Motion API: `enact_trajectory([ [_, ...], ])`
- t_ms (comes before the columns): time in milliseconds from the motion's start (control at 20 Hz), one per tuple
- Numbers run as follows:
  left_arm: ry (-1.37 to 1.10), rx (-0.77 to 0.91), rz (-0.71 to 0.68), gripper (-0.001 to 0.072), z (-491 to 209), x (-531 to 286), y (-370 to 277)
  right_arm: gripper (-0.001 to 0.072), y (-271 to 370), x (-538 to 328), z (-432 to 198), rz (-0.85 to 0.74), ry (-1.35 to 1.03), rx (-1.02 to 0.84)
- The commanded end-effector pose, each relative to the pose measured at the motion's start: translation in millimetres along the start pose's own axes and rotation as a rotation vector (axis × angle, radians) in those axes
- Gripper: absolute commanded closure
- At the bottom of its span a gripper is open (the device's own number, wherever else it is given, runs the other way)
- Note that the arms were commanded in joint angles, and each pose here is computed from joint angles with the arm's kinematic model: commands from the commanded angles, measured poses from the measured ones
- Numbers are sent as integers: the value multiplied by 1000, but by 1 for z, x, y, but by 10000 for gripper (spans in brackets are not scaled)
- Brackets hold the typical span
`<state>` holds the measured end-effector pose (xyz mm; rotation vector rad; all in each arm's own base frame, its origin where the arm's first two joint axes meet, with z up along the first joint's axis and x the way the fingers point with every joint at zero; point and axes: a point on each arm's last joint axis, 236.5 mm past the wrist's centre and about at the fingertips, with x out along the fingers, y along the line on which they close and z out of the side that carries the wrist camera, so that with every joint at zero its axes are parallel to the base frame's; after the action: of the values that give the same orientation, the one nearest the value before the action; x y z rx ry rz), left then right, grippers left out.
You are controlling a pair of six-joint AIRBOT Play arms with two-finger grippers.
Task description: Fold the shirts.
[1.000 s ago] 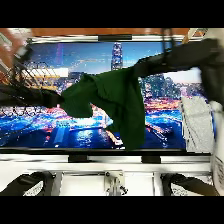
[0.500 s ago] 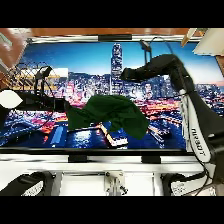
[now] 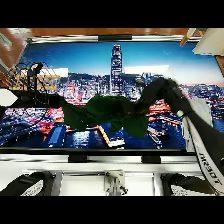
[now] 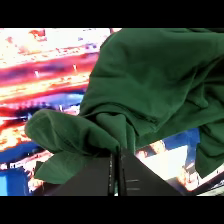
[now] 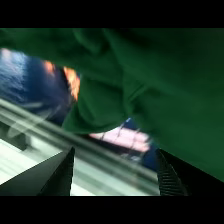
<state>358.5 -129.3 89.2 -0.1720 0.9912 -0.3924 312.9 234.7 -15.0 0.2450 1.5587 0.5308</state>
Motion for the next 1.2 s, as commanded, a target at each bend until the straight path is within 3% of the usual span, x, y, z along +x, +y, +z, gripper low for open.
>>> enact_trajectory([
  [0,5,-4,3,673,-1,0,2,97,29,65,-42,88,101,102],
  [250,2,7,4,673,0,0,3,97,39,102,-58,70,174,168],
  [650,1,24,4,673,0,0,3,111,58,117,-15,104,-38,277],
  [750,1,28,5,673,0,0,3,522,60,117,-8,115,-61,321],
  [800,1,46,5,673,0,0,3,603,62,114,-11,121,-53,318],
  [1000,-26,39,15,673,8,-8,8,632,68,71,-43,79,11,50],
  [1150,-234,48,53,673,67,-75,11,633,32,-19,-52,-147,-62,-161],
])
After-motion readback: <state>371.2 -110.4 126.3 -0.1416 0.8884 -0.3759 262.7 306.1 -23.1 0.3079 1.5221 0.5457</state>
